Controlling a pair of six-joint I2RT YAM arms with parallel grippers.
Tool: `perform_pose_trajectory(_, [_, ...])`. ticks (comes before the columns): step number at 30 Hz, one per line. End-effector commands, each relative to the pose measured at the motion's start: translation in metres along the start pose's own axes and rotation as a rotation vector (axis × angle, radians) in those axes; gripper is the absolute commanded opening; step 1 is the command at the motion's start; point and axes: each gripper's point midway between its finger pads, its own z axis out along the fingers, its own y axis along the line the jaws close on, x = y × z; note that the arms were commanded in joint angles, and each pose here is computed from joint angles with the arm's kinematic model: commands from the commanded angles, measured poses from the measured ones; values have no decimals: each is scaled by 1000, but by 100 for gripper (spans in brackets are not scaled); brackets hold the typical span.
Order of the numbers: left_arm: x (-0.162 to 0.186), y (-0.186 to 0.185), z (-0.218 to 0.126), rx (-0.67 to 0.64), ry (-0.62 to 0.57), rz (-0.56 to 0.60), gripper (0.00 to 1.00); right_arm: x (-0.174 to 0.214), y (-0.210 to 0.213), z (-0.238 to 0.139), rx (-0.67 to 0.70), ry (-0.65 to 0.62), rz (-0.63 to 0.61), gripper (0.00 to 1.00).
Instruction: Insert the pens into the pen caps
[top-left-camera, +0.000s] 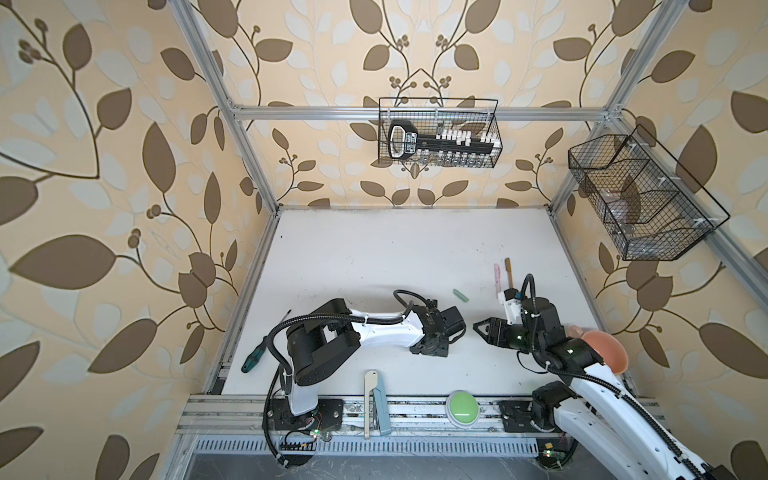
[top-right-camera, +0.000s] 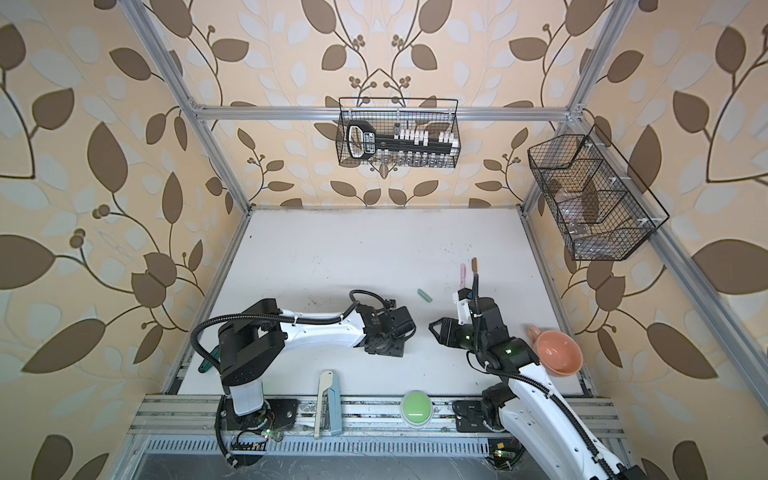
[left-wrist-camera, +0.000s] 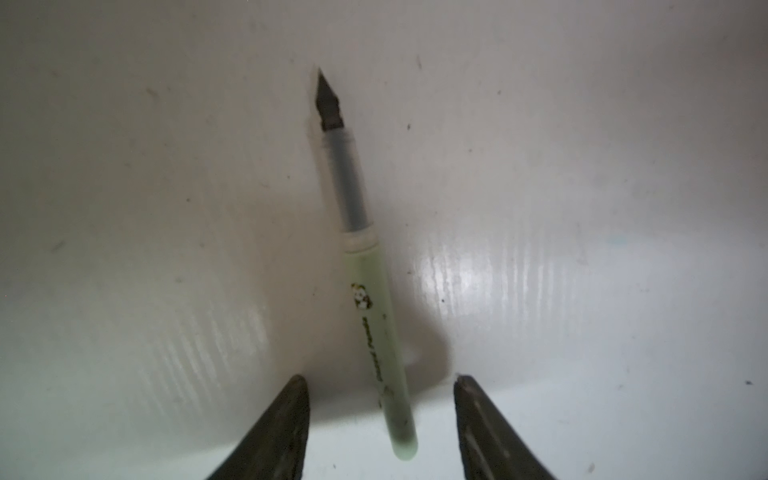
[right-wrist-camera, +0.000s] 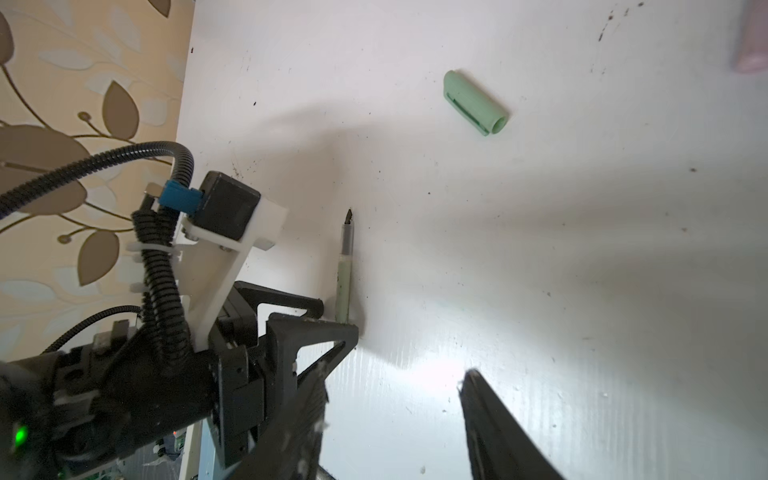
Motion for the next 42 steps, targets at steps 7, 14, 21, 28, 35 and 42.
perform_pose_trajectory(7, [-4, 0, 3, -22, -25, 8, 44, -1, 7, 6, -59, -1, -9, 54])
perform_pose_trajectory(14, [-4, 15, 0, -109, -22, 43, 27, 2, 8, 15, -86, 6, 8, 54])
perform_pose_trajectory(21, [-4, 12, 0, -77, -27, 88, 15, 18, 1, 26, -80, 69, 4, 54])
perform_pose_trajectory(28, [-5, 2, -4, 9, -53, 135, 3, 32, 9, 48, -60, 127, -34, 54])
perform_pose_trajectory(35, [-9, 2, -13, 54, -107, 173, 0, 21, 24, 67, -109, 106, -5, 54])
perform_pose_trajectory(42, [-14, -8, -19, 136, -160, 189, 0, 15, 40, 91, -145, 129, 1, 54])
